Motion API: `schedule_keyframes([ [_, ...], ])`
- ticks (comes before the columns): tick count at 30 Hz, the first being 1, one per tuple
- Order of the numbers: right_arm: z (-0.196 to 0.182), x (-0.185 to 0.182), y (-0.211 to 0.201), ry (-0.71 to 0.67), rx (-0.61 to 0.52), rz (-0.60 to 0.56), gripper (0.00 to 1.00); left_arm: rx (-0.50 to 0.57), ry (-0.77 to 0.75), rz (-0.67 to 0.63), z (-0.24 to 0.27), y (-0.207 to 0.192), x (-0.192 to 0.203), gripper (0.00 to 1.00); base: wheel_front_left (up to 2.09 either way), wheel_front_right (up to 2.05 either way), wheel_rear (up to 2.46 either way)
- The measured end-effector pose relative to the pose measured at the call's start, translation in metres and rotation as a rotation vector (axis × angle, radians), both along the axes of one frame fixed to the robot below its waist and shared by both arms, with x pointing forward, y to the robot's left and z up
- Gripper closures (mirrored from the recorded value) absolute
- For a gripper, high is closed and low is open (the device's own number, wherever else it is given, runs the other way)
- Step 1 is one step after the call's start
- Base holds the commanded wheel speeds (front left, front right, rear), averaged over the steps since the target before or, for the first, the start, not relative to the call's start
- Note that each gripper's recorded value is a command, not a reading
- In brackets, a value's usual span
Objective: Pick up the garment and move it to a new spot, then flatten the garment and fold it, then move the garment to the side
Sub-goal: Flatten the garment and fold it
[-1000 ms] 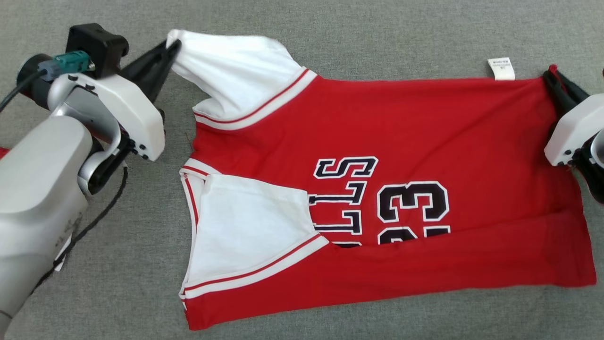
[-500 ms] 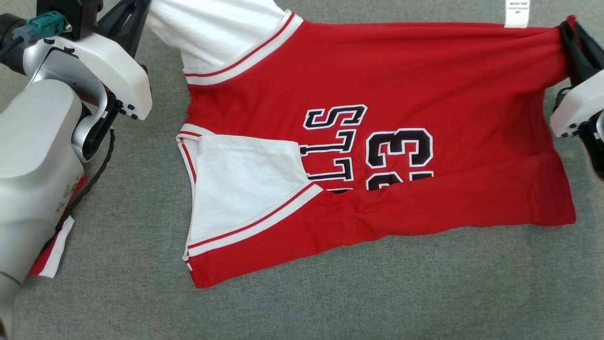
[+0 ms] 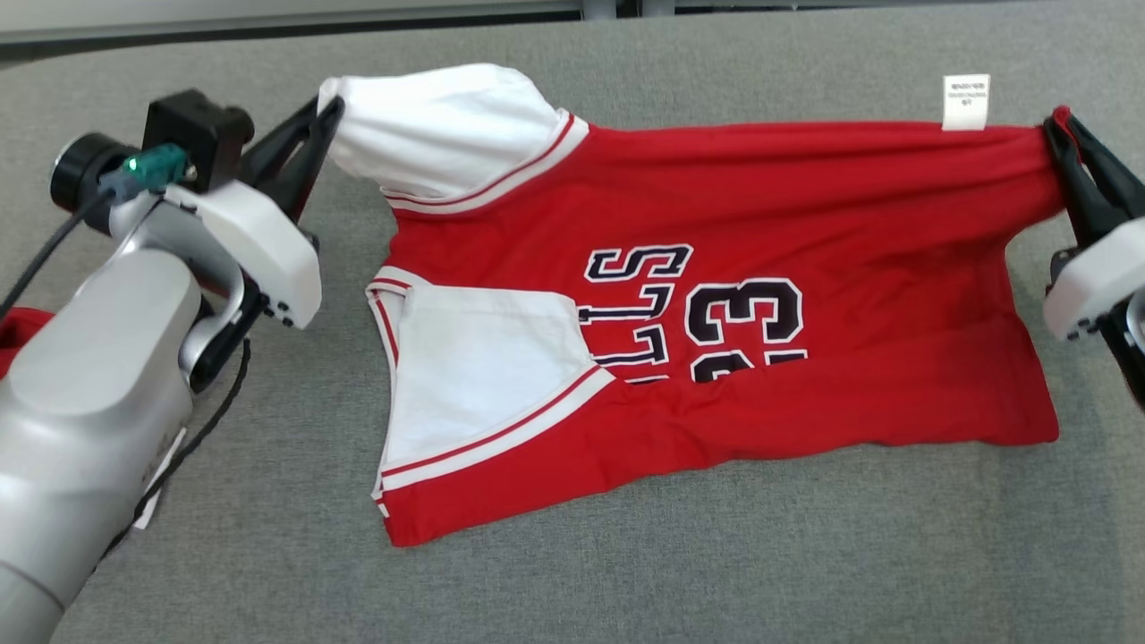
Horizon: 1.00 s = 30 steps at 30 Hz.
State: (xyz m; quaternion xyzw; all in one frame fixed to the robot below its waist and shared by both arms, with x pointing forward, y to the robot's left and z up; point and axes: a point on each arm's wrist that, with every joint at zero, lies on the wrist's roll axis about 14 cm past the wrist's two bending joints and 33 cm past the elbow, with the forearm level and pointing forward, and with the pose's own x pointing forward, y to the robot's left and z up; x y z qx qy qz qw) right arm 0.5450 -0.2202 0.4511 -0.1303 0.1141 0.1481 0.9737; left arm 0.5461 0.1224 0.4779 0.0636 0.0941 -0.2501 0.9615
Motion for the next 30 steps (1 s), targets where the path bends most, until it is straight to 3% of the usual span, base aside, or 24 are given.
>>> schedule_keyframes([
  [10, -0.022, -0.056, -0.011, 0.059, 0.041, -0.041, 1.0, 0.012, 0.053, -0.042, -0.003, 0.001, -0.07, 1.0, 0.0, 0.0, 0.0],
  [20, -0.039, -0.101, -0.006, 0.167, 0.067, -0.006, 1.0, 0.009, 0.286, -0.094, -0.034, -0.004, -0.169, 1.0, 0.0, 0.0, 0.0],
  [30, -0.057, -0.135, -0.016, 0.307, 0.03, 0.014, 1.0, 0.038, 0.346, -0.136, -0.05, -0.019, -0.192, 1.0, 0.0, 0.0, 0.0],
])
